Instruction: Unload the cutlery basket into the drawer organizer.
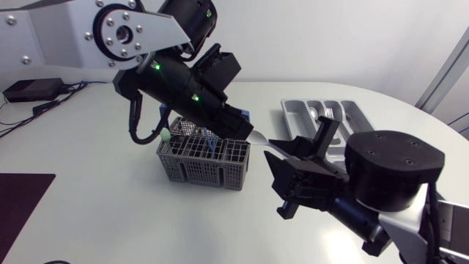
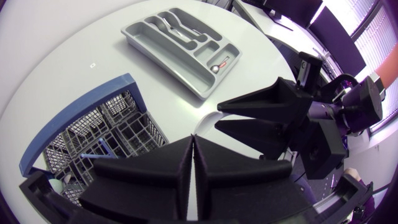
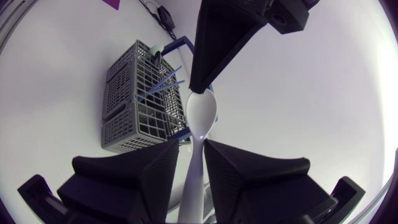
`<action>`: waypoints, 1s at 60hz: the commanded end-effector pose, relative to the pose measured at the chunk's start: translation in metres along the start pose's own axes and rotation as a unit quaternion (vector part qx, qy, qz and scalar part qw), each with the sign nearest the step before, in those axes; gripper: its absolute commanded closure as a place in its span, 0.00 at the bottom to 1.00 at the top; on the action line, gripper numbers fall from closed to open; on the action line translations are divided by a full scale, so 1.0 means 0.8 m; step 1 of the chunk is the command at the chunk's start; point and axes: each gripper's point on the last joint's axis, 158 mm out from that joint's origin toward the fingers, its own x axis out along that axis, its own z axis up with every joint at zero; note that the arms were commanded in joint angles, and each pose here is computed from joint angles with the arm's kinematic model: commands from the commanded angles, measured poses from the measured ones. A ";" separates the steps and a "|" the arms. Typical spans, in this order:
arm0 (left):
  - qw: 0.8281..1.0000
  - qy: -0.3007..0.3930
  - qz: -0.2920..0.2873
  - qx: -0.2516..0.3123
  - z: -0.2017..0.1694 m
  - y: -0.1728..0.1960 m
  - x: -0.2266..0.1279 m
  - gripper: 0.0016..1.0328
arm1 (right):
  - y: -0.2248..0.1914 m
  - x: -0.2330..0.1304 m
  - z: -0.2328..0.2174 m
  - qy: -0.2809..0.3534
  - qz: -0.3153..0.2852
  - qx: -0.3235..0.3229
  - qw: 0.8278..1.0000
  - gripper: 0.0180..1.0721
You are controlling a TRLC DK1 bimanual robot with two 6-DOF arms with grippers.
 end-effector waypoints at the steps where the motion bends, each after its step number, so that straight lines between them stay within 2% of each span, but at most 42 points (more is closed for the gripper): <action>1: 1.000 -0.001 -0.002 -0.013 0.007 0.000 -0.001 0.97 | -0.009 0.003 0.007 -0.004 -0.012 -0.013 1.000 0.74; 7: 1.000 0.000 -0.002 -0.014 0.006 0.001 -0.001 0.97 | -0.012 0.003 0.007 -0.003 -0.016 -0.015 1.000 0.79; 17: 1.000 0.005 -0.002 -0.015 0.002 0.001 0.000 0.97 | -0.015 0.005 0.006 0.000 -0.021 -0.014 1.000 0.95; 46: 1.000 -0.016 -0.005 -0.017 0.014 0.004 -0.019 0.96 | -0.004 0.005 0.005 0.004 -0.012 -0.018 1.000 0.95; 50: 0.999 -0.030 -0.002 -0.017 0.022 0.008 -0.028 0.87 | -0.002 0.004 0.003 0.006 -0.011 -0.019 1.000 0.95; 57: 0.997 -0.068 0.013 -0.019 0.041 0.024 -0.051 0.64 | 0.000 -0.001 -0.001 0.008 -0.008 -0.019 1.000 0.95; 60: 0.996 -0.085 0.022 -0.021 0.049 0.034 -0.062 0.59 | 0.001 -0.003 -0.003 0.009 -0.005 -0.018 1.000 0.95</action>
